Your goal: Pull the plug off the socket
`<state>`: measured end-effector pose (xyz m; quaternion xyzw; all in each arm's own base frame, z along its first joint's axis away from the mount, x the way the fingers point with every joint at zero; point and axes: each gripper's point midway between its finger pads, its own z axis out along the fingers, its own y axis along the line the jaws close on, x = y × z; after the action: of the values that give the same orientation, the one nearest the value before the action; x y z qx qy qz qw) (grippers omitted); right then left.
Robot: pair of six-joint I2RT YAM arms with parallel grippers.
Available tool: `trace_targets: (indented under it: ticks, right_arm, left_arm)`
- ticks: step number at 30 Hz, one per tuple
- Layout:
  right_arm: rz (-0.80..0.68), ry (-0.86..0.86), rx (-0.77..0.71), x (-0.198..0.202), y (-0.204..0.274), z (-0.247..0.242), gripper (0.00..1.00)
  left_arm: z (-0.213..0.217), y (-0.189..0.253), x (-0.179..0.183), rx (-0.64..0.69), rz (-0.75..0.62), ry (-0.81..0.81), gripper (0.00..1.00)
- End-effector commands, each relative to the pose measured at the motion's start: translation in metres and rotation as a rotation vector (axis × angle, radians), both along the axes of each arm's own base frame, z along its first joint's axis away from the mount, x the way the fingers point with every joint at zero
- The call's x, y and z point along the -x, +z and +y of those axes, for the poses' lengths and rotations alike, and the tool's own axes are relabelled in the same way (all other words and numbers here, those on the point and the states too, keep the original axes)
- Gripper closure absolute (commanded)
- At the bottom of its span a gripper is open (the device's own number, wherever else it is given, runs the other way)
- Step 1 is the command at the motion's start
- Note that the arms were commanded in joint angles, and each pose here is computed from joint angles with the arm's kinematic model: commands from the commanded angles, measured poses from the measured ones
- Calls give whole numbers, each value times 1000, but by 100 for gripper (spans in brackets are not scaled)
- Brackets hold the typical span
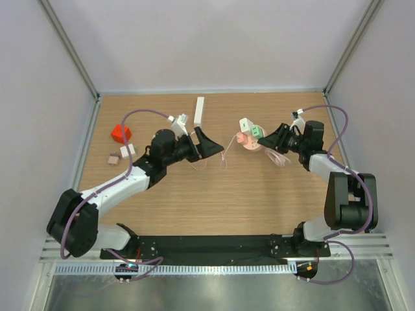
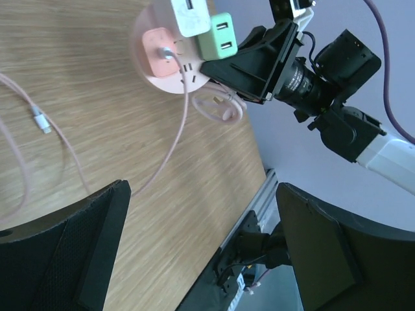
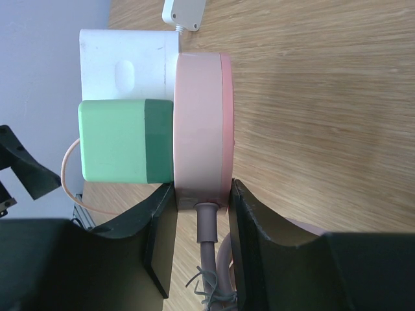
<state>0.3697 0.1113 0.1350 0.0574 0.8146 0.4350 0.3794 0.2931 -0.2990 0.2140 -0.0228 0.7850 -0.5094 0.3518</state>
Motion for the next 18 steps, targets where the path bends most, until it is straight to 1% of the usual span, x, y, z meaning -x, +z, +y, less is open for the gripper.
trace_targets:
  ticks: [1,2,3,4,5,6,7,8,10,11,12,13,15,16,18]
  right_arm:
    - [-173,45,-24,-11,45,4,99]
    - [-174,46,-23,-11,46,4,99]
    - [-175,46,-26,-11,46,4,99]
    - [-178,48,-26,-11,47,5,99]
    - [-179,46,-27,-12,48,5,99]
    - [-179,47,-29,-11,48,5,99]
    - [-177,47,-31,-11,48,5,99]
    - [-179,47,-31,-11,49,5,99]
    - [-180,49,-34,-10,50,5,99]
    - [-181,48,-33,-10,50,5,99]
    - [-185,48,-34,-10,51,5,99]
    - [-185,49,-35,-10,52,6,99]
    - [-186,49,-38,-10,52,6,99]
    - [-186,50,-41,-10,53,6,99]
    - [-186,50,-43,-10,53,6,99]
  left_arm:
    - [-22,22,-13,0,-101,47,0]
    - [-29,21,-11,-20,-115,49,0]
    - [-33,6,-15,-71,-99,61,0]
    - [-36,10,-21,-94,-130,73,0]
    - [-40,7,-26,-114,-134,87,0]
    - [-45,-8,-31,-147,-110,88,0]
    - [-49,-13,-34,-163,-112,87,1]
    - [-54,-4,-43,-160,-130,106,0]
    - [-67,-20,-47,-210,-114,96,1]
    - [-72,-24,-48,-230,-116,90,1]
    - [-75,-20,-57,-246,-130,119,1]
    - [-82,-31,-57,-271,-120,108,2]
    - [-89,-29,-63,-284,-137,125,2]
    - [-94,-39,-64,-303,-131,125,4]
    - [-98,-40,-67,-310,-136,139,4]
